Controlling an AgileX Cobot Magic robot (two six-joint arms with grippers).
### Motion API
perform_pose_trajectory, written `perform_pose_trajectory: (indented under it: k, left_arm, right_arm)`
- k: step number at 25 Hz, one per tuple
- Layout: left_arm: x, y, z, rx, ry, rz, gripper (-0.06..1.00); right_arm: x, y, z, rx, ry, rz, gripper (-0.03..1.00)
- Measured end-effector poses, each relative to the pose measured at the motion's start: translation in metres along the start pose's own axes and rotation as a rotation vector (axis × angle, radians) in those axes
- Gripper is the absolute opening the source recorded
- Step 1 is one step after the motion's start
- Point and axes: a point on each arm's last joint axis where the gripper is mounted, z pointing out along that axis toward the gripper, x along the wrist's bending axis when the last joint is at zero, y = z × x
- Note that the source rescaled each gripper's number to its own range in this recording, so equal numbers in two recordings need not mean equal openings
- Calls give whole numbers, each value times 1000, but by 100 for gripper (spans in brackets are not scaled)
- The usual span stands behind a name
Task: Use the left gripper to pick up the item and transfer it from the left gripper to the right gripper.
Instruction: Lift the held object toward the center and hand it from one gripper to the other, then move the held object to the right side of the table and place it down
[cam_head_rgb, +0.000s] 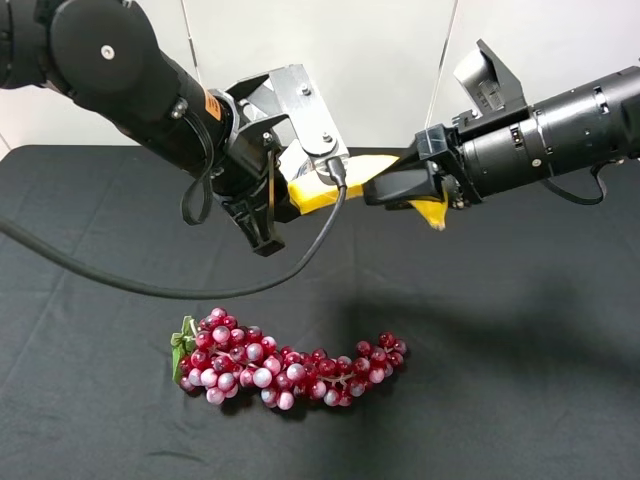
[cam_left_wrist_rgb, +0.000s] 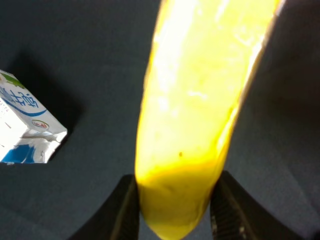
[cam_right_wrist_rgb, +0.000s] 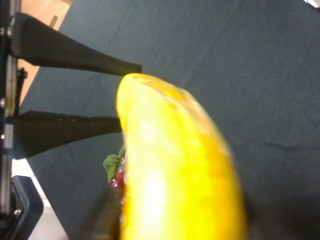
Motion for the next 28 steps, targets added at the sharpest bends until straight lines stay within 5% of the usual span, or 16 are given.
perform_pose_trajectory:
  k: [1, 14, 15, 18, 20, 28]
  left_arm:
    - [0, 0, 0, 0, 0, 1, 0]
    - [0, 0, 0, 3, -1, -39, 2]
    - [0, 0, 0, 3, -1, -51, 9]
    - [0, 1, 0, -3, 0, -72, 67]
    - [0, 1, 0, -4, 0, -72, 87]
    - [-2, -2, -2, 21, -17, -72, 99]
  right_arm:
    - [1, 0, 0, 2, 8, 3, 0]
    - [1, 0, 0, 0, 8, 1, 2]
    - [1, 1, 0, 0, 7, -1, 2]
    - [1, 1, 0, 2, 7, -2, 2]
    - [1, 1, 0, 2, 7, -2, 2]
    - [1, 1, 0, 2, 7, -2, 2]
